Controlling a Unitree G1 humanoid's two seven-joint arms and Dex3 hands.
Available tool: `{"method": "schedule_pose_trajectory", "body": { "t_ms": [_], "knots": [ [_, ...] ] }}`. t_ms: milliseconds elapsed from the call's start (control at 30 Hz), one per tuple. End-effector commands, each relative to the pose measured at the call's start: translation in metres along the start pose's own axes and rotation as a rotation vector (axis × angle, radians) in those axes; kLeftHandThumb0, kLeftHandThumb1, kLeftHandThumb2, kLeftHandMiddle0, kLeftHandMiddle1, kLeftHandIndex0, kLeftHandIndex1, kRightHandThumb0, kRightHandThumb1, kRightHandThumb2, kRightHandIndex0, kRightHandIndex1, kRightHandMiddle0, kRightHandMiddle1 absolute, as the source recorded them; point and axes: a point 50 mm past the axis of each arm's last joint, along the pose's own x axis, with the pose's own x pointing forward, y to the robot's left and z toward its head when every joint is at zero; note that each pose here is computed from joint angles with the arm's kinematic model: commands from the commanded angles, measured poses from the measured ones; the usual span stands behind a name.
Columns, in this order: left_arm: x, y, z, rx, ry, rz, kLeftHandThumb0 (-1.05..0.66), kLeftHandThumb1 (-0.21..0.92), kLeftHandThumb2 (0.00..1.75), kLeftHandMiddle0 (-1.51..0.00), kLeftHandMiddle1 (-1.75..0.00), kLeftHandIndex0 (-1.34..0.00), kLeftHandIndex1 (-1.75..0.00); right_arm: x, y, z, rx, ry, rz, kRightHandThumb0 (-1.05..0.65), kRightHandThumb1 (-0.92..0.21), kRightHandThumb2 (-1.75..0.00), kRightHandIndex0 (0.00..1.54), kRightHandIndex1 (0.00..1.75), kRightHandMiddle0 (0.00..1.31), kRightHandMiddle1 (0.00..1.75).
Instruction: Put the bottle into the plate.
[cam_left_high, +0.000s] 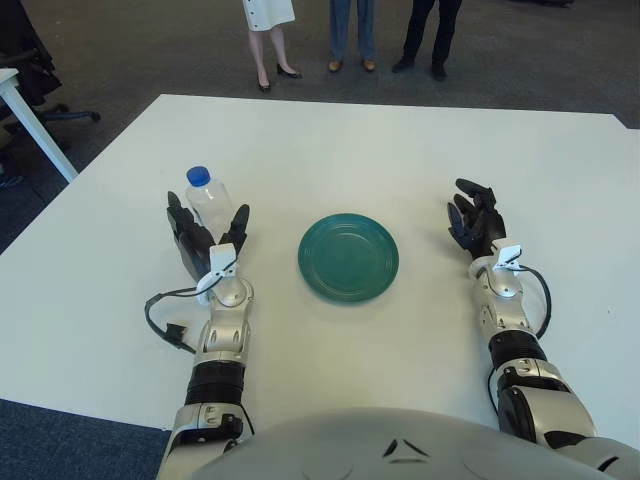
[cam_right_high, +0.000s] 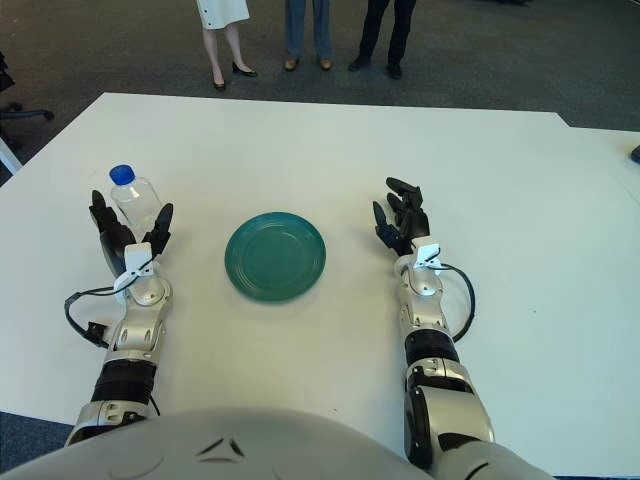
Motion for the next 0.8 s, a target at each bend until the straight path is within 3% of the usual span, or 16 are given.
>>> {"method": "schedule_pose_trajectory", "body": {
  "t_ms": [0, 533, 767],
  "knots": [
    [0.011, 0.001, 0.003, 0.004, -0.005, 0.002, -1.03, 0.92, 0.13, -0.15, -0.01, 0.0, -0.33, -0.018, 0.001, -0.027, 0.005, 0.128, -0.005, -0.5, -0.87, -0.47, 0.45, 0.48, 0.15, 0.94],
    [0.041, 0.003, 0.005, 0.016, 0.014, 0.009, -1.05, 0.92, 0.16, -0.19, -0.01, 0.0, -0.41, -0.023, -0.002, -0.027, 0.039, 0.046, 0.065, -0.52, -0.84, -0.55, 0.44, 0.48, 0.16, 1.01],
    [0.061, -0.01, 0.017, 0.049, -0.006, -0.024, -1.05, 0.92, 0.16, -0.21, -0.01, 0.0, -0.43, -0.024, -0.002, -0.026, 0.057, 0.012, 0.089, -0.54, -0.88, -0.51, 0.43, 0.51, 0.13, 0.99]
  ]
}}
